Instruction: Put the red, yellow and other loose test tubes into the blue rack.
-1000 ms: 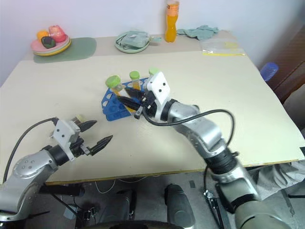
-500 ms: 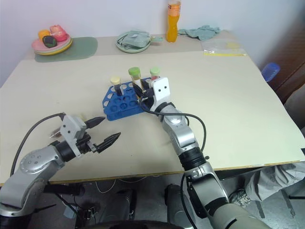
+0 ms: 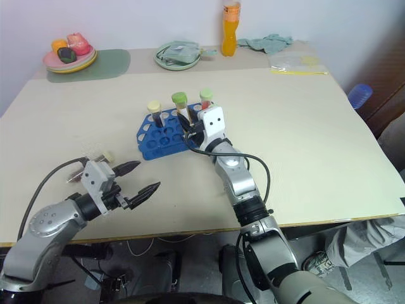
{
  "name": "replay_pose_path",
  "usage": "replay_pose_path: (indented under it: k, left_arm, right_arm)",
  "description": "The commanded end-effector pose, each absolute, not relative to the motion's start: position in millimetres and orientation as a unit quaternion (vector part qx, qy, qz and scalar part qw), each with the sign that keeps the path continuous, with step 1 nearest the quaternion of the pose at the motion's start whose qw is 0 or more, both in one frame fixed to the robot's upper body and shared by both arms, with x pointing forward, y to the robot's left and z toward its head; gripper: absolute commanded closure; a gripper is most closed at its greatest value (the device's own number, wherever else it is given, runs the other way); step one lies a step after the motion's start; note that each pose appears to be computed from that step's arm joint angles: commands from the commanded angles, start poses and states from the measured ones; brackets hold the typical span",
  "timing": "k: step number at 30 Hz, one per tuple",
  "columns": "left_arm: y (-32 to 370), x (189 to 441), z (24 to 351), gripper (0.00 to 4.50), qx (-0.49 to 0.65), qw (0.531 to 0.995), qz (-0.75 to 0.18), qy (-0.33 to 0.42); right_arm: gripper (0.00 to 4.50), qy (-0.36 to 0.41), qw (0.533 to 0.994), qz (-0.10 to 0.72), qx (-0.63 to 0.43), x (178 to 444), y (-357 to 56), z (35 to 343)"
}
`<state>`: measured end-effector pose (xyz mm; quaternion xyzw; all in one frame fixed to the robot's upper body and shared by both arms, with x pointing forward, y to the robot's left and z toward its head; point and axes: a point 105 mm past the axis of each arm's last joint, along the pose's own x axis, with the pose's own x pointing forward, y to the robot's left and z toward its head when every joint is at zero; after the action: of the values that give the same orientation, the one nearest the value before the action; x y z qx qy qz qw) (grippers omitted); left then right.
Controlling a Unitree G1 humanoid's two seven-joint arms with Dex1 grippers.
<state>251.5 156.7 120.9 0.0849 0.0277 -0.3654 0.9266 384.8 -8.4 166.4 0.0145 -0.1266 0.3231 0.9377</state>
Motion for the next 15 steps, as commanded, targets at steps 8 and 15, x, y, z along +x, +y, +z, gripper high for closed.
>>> replay_pose_path:
  k: [8,15]
  left_arm:
    - [156.8,248.8,124.9,0.00,0.092,0.925,-0.368,0.008]
    - [166.6,258.8,130.4,0.00,0.069,0.941,-0.329,0.026]
  right_arm:
    - [3.77,-0.176,0.935,0.308,0.013,384.9,-7.0,162.1]
    - [1.89,-0.192,0.925,0.326,0.029,380.0,-3.7,165.1]
